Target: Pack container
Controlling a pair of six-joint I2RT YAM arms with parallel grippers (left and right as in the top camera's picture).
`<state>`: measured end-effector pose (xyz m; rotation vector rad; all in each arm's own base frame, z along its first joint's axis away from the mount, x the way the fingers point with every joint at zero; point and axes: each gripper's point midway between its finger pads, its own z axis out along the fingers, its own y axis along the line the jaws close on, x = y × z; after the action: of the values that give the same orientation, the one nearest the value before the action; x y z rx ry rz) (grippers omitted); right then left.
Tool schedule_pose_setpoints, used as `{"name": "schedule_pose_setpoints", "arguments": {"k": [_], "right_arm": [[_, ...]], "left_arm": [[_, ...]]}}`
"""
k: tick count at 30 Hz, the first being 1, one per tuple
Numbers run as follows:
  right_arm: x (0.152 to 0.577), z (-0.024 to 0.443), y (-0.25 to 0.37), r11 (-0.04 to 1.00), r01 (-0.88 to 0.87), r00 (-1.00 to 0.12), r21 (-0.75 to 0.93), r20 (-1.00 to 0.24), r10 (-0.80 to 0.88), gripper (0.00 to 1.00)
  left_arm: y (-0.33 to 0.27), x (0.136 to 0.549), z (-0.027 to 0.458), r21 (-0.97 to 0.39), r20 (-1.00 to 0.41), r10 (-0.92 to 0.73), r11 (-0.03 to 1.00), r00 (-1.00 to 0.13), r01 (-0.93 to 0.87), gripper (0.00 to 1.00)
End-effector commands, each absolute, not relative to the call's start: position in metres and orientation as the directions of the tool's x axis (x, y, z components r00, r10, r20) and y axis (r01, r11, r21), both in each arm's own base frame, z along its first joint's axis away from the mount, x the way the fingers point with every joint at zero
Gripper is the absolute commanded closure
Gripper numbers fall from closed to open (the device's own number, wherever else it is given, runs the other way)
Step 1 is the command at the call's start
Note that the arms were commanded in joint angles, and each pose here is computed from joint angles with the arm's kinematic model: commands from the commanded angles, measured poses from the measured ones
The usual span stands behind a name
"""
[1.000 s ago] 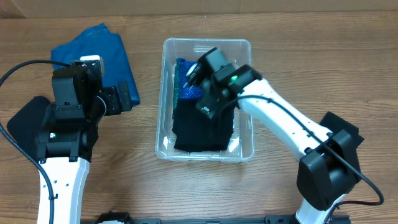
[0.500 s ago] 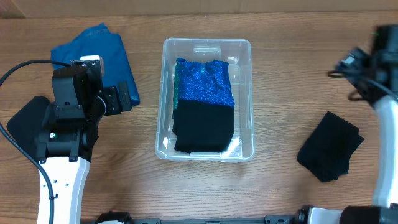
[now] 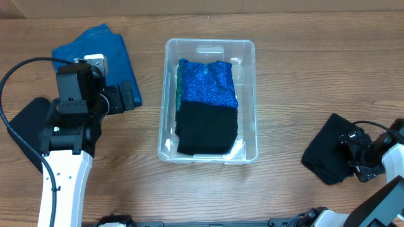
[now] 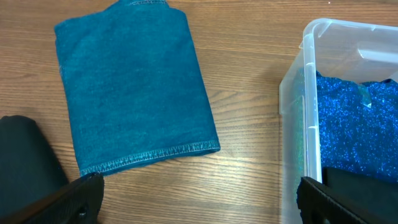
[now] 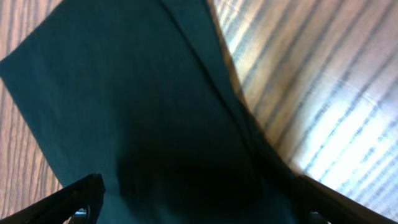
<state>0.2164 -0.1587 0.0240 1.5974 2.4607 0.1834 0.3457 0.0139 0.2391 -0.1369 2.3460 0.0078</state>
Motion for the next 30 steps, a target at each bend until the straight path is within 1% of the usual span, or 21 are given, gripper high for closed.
{"name": "schedule_pose_setpoints", "arguments": {"k": [1,6,8,9,10,11,13,14,15,16,18,19,21,22,24,26,27,28,30], "right_arm": [[0.215,0.01,-0.149,0.429,0.873,-0.424,0.232,-0.076,0.903,0.0],[0.212,-0.007,-0.147,0.427,0.878,-0.428,0.217,-0.041,0.903,0.0],[0.214,-0.01,-0.148,0.428,0.877,-0.429,0.22,-0.045,0.902,0.01],[0.219,-0.009,-0.146,0.447,0.86,-0.45,0.245,-0.046,0.892,0.09],[0.228,-0.005,-0.136,0.481,0.818,-0.496,0.315,-0.035,0.867,0.39],[0.233,-0.002,-0.129,0.487,0.794,-0.515,0.363,-0.023,0.857,0.63],[0.244,0.003,-0.124,0.479,0.765,-0.522,0.429,-0.022,0.853,0.92],[0.251,0.007,-0.121,0.476,0.744,-0.526,0.468,-0.028,0.85,0.96],[0.262,0.016,-0.119,0.472,0.71,-0.536,0.523,-0.035,0.844,0.96],[0.272,0.027,-0.116,0.49,0.657,-0.564,0.573,-0.059,0.824,0.96],[0.305,0.07,-0.11,0.542,0.481,-0.626,0.689,-0.163,0.762,0.96],[0.329,0.109,-0.103,0.6,0.344,-0.661,0.722,-0.267,0.701,0.96],[0.358,0.171,-0.075,0.72,0.14,-0.717,0.68,-0.432,0.547,0.96],[0.368,0.197,-0.054,0.775,0.027,-0.738,0.632,-0.51,0.442,0.96],[0.385,0.246,-0.004,0.856,-0.161,-0.739,0.491,-0.635,0.225,0.96],[0.39,0.279,0.055,0.862,-0.365,-0.689,0.353,-0.725,0.005,0.96],[0.384,0.291,0.108,0.818,-0.528,-0.615,0.229,-0.767,-0.182,0.96],[0.375,0.29,0.14,0.769,-0.621,-0.557,0.152,-0.776,-0.296,0.96],[0.354,0.278,0.187,0.673,-0.737,-0.478,0.063,-0.753,-0.453,0.96]], "left_arm": [[0.01,0.349,0.248,-0.053,-0.723,-0.103,0.994,-0.683,-0.094,0.0],[0.009,0.349,0.248,-0.054,-0.721,-0.103,0.994,-0.685,-0.093,0.0],[0.009,0.347,0.246,-0.053,-0.715,-0.103,0.994,-0.692,-0.093,0.0],[0.01,0.347,0.245,-0.053,-0.713,-0.103,0.994,-0.693,-0.094,0.0],[0.009,0.347,0.246,-0.053,-0.714,-0.103,0.994,-0.693,-0.094,0.0],[0.01,0.347,0.246,-0.053,-0.714,-0.104,0.994,-0.693,-0.094,0.0],[0.009,0.347,0.246,-0.055,-0.713,-0.103,0.994,-0.693,-0.091,0.0],[0.008,0.347,0.246,-0.059,-0.714,-0.103,0.994,-0.693,-0.087,0.0],[0.008,0.347,0.246,-0.06,-0.714,-0.103,0.994,-0.693,-0.087,0.0],[0.008,0.347,0.246,-0.06,-0.713,-0.103,0.994,-0.693,-0.087,0.0],[0.008,0.347,0.246,-0.06,-0.713,-0.103,0.994,-0.693,-0.087,0.0],[0.008,0.347,0.246,-0.06,-0.714,-0.103,0.994,-0.693,-0.087,0.0],[0.008,0.347,0.246,-0.059,-0.714,-0.103,0.994,-0.692,-0.087,0.0],[0.008,0.347,0.246,-0.059,-0.715,-0.103,0.994,-0.692,-0.087,0.0],[0.008,0.347,0.246,-0.059,-0.715,-0.103,0.994,-0.692,-0.087,0.0],[0.008,0.347,0.246,-0.059,-0.715,-0.103,0.994,-0.692,-0.087,0.0],[0.008,0.347,0.246,-0.059,-0.714,-0.103,0.994,-0.692,-0.087,0.0],[0.008,0.347,0.246,-0.059,-0.714,-0.103,0.994,-0.692,-0.087,0.0],[0.008,0.348,0.246,-0.059,-0.715,-0.103,0.994,-0.691,-0.088,0.0]]}}
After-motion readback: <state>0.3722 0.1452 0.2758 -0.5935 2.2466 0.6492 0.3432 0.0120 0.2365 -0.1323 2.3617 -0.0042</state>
